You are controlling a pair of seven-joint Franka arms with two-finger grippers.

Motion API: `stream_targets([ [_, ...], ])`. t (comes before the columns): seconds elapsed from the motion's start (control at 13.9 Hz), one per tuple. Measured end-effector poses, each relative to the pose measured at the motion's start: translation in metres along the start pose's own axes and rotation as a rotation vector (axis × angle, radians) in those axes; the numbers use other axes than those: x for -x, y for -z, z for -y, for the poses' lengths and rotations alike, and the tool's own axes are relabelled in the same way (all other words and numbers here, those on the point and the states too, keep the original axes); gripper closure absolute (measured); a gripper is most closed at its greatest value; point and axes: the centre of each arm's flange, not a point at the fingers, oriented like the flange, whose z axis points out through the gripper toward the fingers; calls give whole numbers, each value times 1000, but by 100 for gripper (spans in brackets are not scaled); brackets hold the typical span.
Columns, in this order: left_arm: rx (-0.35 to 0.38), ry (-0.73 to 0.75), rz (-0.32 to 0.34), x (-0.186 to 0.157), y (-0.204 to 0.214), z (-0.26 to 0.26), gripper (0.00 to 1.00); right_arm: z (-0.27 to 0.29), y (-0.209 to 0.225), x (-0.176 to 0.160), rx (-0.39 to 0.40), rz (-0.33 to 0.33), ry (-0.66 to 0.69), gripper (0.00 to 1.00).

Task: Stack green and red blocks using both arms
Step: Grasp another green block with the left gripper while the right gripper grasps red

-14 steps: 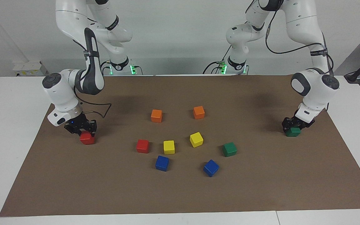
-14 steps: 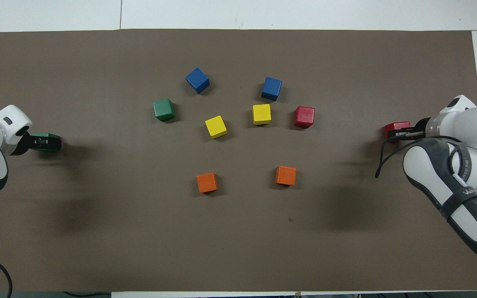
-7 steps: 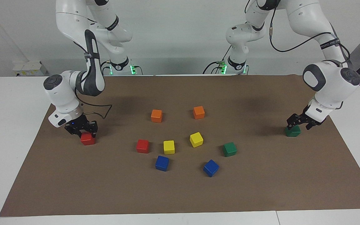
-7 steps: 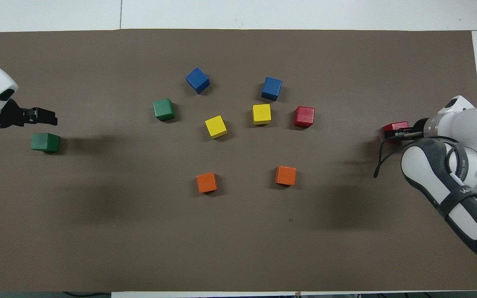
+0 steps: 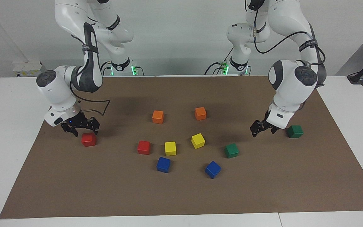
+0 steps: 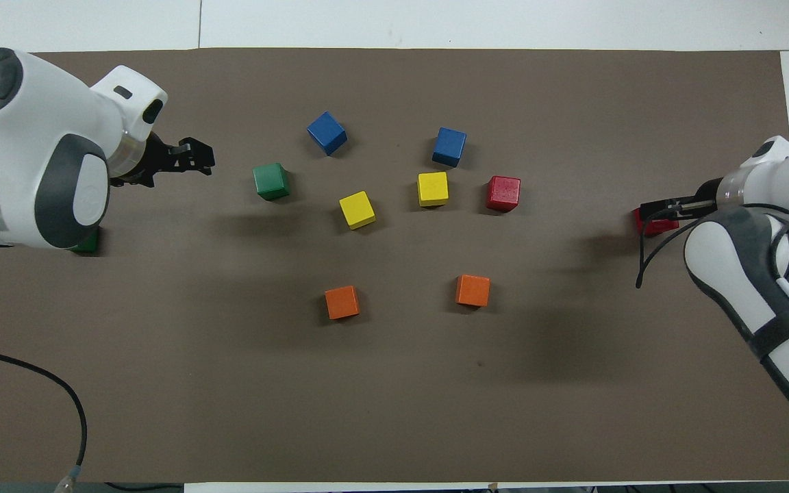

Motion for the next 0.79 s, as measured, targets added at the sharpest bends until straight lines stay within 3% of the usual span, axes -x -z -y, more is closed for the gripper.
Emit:
stream_targets([
  [0.14,2,21,9,-1,-15,-36,0,37,50,-22,-12,-6,-50,0],
  [0.29,1,28,23,-6,-35,-58,0,79,65,-36,-16,-41,-108,0],
  [0.57,3,58,25,-17,-72,-70,0,182,31,-45,-3,-55,-262,0],
  [0.79,13,84,7,-17,-79,-77,0,217,8,-53,20,-56,-317,0],
])
